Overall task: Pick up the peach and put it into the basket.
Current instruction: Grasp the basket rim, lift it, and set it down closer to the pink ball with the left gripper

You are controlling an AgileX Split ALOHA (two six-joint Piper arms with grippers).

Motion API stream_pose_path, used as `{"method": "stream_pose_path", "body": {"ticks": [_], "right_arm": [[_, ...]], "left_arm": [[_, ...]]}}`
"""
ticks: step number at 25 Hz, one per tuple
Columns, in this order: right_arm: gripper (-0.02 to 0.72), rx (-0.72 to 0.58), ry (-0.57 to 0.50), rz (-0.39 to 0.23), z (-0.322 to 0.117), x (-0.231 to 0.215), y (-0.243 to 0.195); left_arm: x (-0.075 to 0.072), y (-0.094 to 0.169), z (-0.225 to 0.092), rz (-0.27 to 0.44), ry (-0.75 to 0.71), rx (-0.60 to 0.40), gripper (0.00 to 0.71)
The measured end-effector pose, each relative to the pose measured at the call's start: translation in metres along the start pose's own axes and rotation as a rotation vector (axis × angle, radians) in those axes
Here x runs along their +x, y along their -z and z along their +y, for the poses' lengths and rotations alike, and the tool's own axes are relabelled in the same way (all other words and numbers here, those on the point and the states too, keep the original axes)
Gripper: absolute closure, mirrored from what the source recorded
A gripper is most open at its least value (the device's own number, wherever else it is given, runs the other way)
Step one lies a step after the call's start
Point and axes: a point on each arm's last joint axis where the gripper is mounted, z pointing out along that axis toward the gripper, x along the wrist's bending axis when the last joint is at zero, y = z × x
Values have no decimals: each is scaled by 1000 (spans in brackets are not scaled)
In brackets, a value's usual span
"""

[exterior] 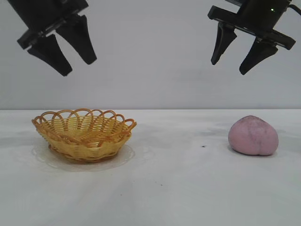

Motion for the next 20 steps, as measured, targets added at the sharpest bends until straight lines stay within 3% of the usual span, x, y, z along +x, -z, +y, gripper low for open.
{"method": "stream_pose_path", "body": {"ticks": [5,20], "right_arm": [[286,9,0,3,-1,0,0],[286,25,25,8,-2,1,0]], "left_arm": [[2,-30,2,5,-81,154,232],[20,-94,11,-30,-78,255,232]]}}
